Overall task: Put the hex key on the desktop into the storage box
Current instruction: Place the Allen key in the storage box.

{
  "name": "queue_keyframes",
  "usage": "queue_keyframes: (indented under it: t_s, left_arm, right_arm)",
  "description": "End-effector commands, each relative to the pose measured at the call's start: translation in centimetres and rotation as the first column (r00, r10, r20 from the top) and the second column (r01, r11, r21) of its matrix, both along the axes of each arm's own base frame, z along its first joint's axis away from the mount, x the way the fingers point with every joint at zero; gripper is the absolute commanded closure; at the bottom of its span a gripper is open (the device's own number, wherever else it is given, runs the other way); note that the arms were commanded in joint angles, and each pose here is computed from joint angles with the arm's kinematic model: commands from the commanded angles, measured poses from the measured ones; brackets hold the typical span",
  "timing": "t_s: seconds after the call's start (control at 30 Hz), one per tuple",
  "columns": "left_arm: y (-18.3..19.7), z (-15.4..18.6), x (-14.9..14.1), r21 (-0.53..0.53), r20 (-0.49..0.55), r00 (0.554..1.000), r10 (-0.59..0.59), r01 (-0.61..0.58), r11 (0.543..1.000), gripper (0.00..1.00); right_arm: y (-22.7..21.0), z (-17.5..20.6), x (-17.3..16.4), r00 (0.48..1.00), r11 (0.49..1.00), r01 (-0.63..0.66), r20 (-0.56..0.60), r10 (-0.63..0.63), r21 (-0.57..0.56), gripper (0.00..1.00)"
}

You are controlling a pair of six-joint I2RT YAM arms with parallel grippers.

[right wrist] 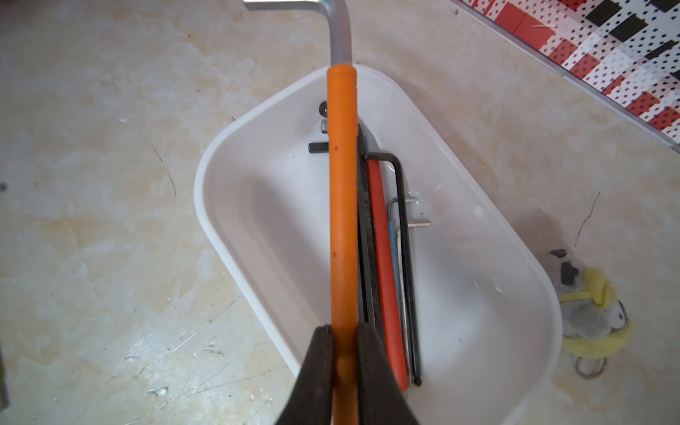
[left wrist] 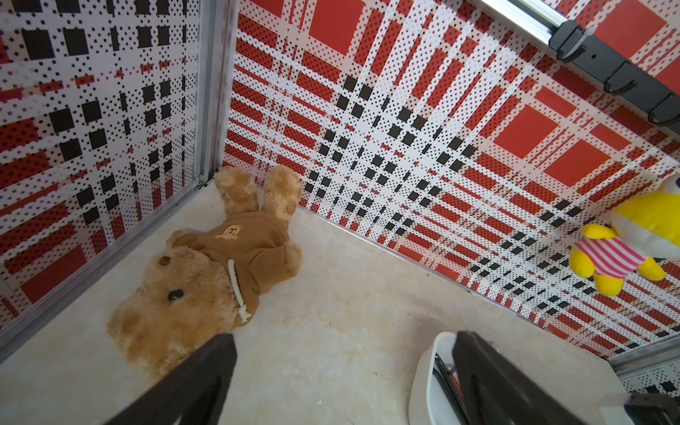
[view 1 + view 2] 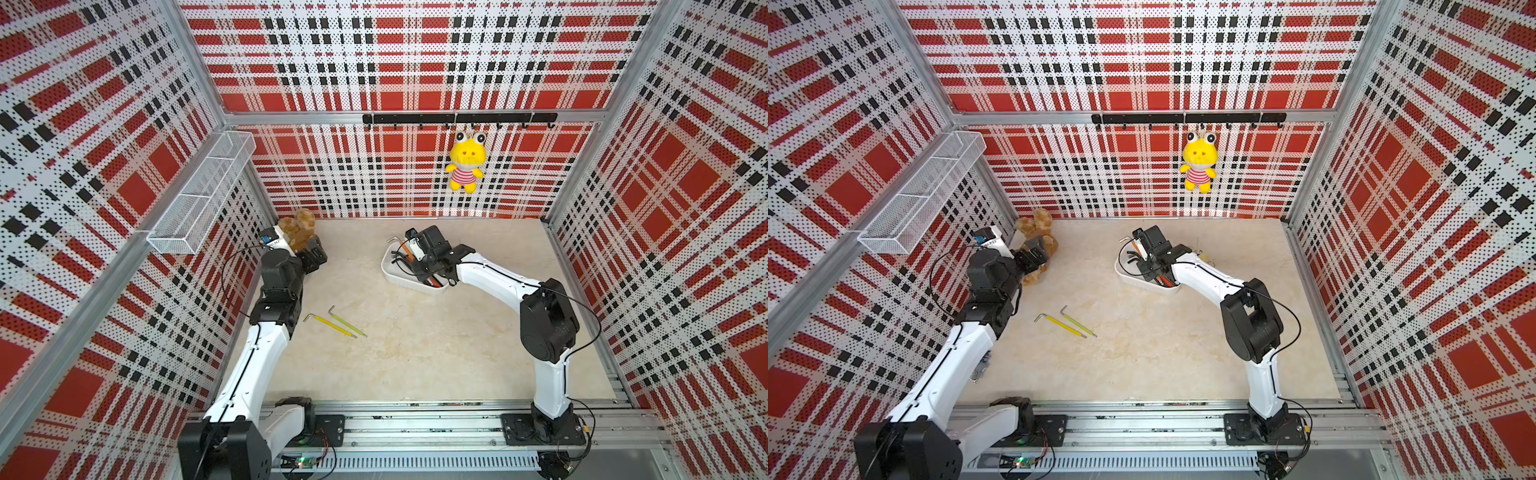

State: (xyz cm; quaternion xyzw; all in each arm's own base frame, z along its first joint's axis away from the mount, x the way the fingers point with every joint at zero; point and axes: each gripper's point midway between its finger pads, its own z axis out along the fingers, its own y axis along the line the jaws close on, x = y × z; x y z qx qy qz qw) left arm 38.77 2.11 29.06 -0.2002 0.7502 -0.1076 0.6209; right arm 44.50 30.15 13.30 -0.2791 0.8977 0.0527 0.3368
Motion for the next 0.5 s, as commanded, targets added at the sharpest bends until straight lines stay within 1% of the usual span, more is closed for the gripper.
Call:
queue_keyframes:
  t_s: [0.0, 0.17, 0.47]
  left_arm:
    - [0.3, 0.5, 0.1, -0.001, 0.022, 1.0, 0.004, -0.004, 1.0, 0.01]
    - [0.3, 0.4, 0.2, -0.003, 0.02, 1.0, 0.002, -0.002, 1.0, 0.01]
    - [0.4, 0.4, 0.1, -0.004, 0.019, 1.0, 0.006, -0.006, 1.0, 0.01]
  right_arm:
    - [-0.8, -0.9, 0.8, 1.0, 0.999, 0.024, -0.007, -0.024, -0.028, 1.0]
    - [-1.6, -2.4, 0.9, 0.999, 0.998, 0.033, -0.03, -0.034, -0.045, 1.0]
    - [-2.5, -4.0, 1.0, 0.997, 0.993, 0.053, -0.044, -0.058, -0.101, 1.0]
